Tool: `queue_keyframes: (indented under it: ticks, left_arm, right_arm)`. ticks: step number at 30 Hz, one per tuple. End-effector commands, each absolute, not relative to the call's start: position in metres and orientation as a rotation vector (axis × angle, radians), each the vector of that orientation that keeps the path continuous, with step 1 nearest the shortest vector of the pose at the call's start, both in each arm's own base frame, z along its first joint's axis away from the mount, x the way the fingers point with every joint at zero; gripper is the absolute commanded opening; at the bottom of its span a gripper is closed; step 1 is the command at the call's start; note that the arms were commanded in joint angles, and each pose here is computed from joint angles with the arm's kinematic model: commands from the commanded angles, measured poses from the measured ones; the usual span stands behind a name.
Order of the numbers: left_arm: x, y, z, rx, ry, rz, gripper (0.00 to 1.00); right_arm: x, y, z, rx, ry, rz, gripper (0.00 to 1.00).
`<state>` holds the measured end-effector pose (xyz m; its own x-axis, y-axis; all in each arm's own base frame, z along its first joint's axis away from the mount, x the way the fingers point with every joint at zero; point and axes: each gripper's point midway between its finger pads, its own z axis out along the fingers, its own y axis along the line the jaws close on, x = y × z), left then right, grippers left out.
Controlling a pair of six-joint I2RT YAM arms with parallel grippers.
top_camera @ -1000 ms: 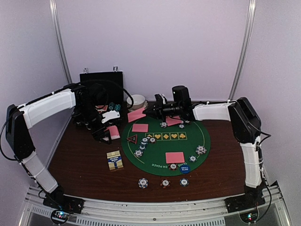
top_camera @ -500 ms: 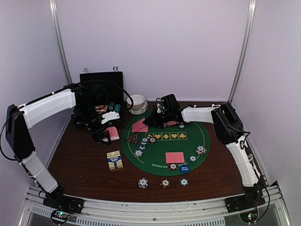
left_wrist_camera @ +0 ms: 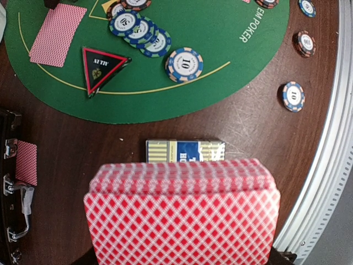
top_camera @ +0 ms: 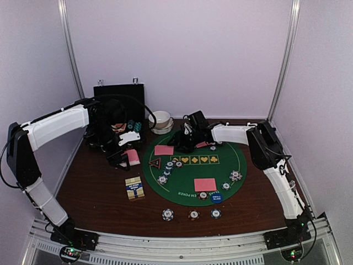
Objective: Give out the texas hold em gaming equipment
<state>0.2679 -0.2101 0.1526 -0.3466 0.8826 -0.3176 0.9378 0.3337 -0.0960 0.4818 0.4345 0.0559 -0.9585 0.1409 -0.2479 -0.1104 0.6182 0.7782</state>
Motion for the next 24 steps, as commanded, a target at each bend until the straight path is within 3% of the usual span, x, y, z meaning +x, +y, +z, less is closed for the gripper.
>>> queue_keyframes:
  ticks: [1,8,17,24]
  left_arm:
    - [0.267,-0.213,0.166,1.641,2.337,-0.409,0.0]
    - [0.274,-0.219,0.17,1.616,2.338,-0.421,0.0]
    - [0.281,-0.221,0.172,1.605,2.328,-0.405,0.0]
    - [0.284,-0.224,0.18,1.598,2.306,-0.411,0.0]
  right_arm:
    - [0.486,0.426,0.106,-0.042,2.479,1.187,0.61]
    - [0.452,0.431,0.16,-0.166,2.406,1.187,0.83]
    - [0.345,0.471,0.207,-0.347,2.315,1.495,0.87]
    - [0.301,0.483,0.225,-0.369,2.25,1.628,0.88]
